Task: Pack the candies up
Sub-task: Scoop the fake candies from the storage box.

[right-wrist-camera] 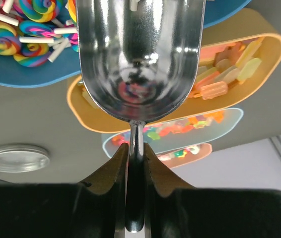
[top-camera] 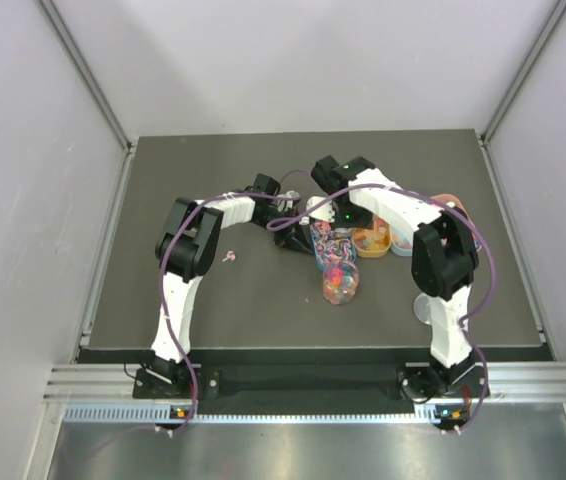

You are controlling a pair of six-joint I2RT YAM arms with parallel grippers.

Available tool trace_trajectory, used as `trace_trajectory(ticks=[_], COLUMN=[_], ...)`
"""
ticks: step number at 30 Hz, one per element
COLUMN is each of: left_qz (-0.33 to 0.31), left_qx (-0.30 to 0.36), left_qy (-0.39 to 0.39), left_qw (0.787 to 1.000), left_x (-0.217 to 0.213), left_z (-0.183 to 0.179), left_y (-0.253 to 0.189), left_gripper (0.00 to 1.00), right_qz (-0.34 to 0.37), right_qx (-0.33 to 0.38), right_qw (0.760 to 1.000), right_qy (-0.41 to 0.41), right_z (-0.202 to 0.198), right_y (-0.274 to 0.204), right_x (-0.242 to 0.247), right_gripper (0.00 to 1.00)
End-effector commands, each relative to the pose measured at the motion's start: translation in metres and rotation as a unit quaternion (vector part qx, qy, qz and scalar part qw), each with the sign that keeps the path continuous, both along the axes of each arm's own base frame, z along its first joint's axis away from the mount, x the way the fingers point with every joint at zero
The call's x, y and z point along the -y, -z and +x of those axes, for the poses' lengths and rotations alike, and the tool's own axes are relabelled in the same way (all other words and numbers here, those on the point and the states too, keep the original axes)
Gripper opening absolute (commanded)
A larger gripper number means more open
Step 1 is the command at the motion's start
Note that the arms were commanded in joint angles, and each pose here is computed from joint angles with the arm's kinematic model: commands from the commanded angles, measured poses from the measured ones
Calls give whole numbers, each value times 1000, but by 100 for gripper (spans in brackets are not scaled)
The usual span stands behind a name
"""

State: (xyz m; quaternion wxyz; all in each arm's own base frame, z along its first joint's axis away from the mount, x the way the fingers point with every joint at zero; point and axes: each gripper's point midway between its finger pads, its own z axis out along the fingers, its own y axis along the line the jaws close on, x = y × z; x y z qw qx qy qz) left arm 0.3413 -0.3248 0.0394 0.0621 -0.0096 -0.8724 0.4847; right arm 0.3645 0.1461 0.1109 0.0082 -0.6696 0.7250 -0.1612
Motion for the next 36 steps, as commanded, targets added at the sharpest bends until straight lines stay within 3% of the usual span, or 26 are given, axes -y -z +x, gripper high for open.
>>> trace_trajectory(ticks=[1, 10, 36], left_qz=[-28, -15, 1], left_qx=[62, 69, 101], left_qy=[16, 23, 21], left_qw=[998, 997, 995], left_x=[8, 2, -21], left_z=[13, 14, 23], left_y=[-30, -23, -35], left_gripper=[0, 0, 0], right_qz=[66, 102, 93], right_qx=[-65, -39, 19], right_qw=[996, 993, 991], right_qy=[8, 52, 97], right_z=[-40, -38, -30], right_y=[18, 19, -16], right_x=[-17, -13, 25], right_gripper=[0, 0, 0])
